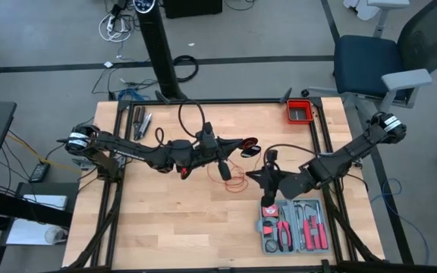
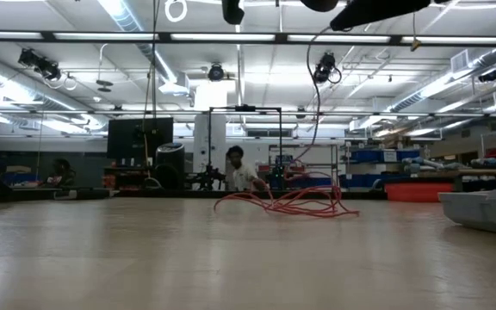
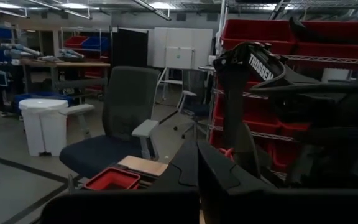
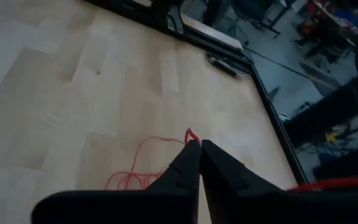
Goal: Coil cords
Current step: Coil the wire
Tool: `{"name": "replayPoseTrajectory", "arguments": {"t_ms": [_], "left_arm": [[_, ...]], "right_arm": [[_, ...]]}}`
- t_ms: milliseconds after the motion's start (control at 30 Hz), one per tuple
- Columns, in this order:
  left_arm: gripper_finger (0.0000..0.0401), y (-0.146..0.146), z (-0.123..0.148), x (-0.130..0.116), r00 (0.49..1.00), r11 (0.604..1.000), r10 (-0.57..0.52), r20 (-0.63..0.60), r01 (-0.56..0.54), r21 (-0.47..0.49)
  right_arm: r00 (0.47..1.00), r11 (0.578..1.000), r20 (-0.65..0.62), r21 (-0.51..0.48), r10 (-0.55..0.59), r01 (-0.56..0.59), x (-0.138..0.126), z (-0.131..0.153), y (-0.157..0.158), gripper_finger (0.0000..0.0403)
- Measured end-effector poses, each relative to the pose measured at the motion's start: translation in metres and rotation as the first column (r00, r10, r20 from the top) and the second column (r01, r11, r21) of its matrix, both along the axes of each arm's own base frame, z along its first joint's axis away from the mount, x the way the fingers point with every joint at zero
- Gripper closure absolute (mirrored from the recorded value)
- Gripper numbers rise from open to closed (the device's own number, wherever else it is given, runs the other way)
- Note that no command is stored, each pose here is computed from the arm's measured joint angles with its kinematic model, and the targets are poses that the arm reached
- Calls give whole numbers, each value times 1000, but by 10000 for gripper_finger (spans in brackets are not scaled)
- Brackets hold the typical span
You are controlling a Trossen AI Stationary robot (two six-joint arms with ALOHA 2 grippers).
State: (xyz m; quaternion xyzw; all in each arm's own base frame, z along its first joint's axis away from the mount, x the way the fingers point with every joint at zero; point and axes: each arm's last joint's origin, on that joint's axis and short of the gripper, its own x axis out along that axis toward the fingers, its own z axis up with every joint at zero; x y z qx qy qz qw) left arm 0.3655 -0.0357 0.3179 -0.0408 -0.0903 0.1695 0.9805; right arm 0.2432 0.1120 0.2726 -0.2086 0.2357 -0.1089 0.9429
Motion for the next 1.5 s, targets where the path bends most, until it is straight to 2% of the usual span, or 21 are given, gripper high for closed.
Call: {"name": "replayPoseTrajectory", "arguments": {"t_ms": [200,333,400,467,600,800,967,1200,1367,1500], "left_arm": [[401,1,-1,-1,997,997,80,-6,-80,-15],[401,1,-1,-1,995,995,95,-8,-95,-18],[401,1,-1,-1,996,995,93,-8,-94,-18],[401,1,-1,-1,996,995,92,-6,-92,-23],[401,1,-1,-1,996,994,85,7,-84,-67],[401,1,-2,-1,997,991,77,15,-75,-108],[401,1,-2,-1,997,986,70,29,-65,-151],[401,0,-3,-1,998,981,59,35,-52,-189],[401,0,-3,-1,997,976,57,44,-47,-212],[401,-1,-3,-1,997,976,55,45,-44,-213]], "right_arm": [[999,1000,-27,4,26,-26,-3,-2,4,324],[995,996,-47,-19,86,-87,-12,-4,18,279],[996,994,-38,-61,85,-87,-18,-4,26,266],[998,984,-28,-167,53,-57,-24,-3,32,260],[998,910,-60,-415,-1,-24,-34,-3,36,261],[983,786,-182,-603,35,-139,-33,-3,34,264],[964,719,-267,-670,-2,-184,-27,-5,22,264],[921,654,-386,-711,-56,-258,-23,-11,5,267],[897,606,-439,-730,-62,-315,-20,-12,-1,284],[881,591,-472,-722,-43,-359,-17,-12,-4,306]]}}
